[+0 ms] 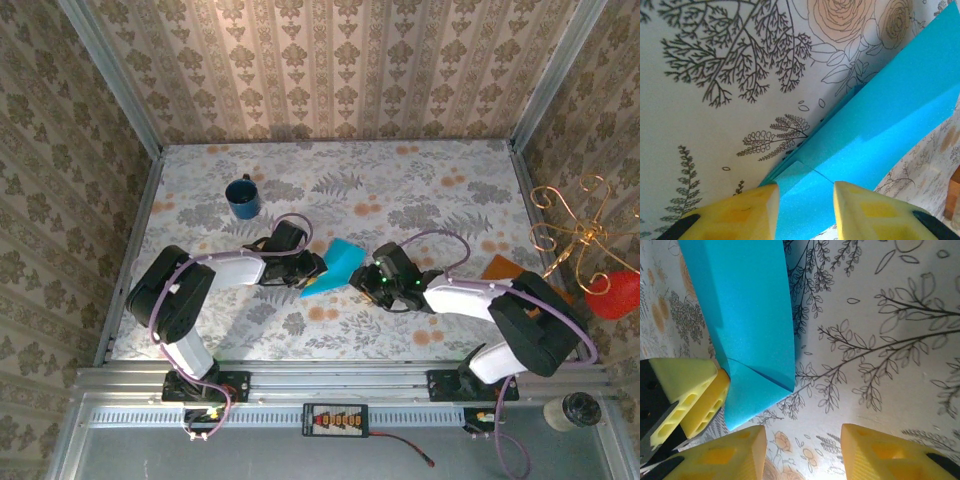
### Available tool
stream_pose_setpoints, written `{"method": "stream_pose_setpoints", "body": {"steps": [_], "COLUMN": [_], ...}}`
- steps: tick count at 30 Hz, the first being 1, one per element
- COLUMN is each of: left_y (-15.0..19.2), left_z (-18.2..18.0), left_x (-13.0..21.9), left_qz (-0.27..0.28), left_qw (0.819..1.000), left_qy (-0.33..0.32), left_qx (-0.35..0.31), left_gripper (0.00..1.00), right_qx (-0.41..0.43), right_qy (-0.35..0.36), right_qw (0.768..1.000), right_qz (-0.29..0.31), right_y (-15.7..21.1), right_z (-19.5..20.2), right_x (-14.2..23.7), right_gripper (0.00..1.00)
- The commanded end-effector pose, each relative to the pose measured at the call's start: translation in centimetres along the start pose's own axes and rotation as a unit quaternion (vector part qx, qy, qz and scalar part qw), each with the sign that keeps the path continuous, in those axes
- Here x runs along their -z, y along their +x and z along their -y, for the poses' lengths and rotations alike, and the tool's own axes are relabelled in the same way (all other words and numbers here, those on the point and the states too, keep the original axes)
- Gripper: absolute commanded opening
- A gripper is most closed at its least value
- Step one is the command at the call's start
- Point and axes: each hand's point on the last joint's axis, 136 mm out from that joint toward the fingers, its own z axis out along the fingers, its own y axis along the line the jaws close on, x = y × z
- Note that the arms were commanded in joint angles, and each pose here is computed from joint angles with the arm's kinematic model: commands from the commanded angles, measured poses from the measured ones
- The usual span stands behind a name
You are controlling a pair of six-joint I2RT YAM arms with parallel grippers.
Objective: Fold a paper plane with a square sheet of paper (pick it up from the middle)
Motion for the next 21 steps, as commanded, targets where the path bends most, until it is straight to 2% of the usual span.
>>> {"method": "stream_pose_setpoints", "body": {"steps": [1, 5, 13, 21], "left_y": [0.6, 0.6, 1.1, 1.1], "left_z": [-3.4, -4.0, -4.9, -5.1], "left_x": [-0.4, -0.5, -1.0, -1.1], "left_qz": [-0.007, -0.008, -0.018, -0.019], "left_qw": [0.998, 0.998, 0.997, 0.997], "left_qy": [-0.046, -0.046, -0.049, -0.050], "left_qx": [0.040, 0.047, 0.053, 0.055], "left_gripper": [0.35, 0.34, 0.35, 0.34], "right_qx": [-0.019, -0.026, -0.028, -0.032], "right_qy": [-0.027, -0.033, -0.044, -0.042], "right_qw": [0.999, 0.999, 0.999, 0.998], "right_qz": [0.002, -0.007, -0.013, -0.017], "right_y": [-0.3, -0.1, 0.1, 0.3], "right_z": [-1.3, -1.4, -1.5, -1.2], "right_x": [-0.8, -1.5, -2.4, -2.7], "right_gripper": [0.44, 0.41, 0.28, 0.25]}}
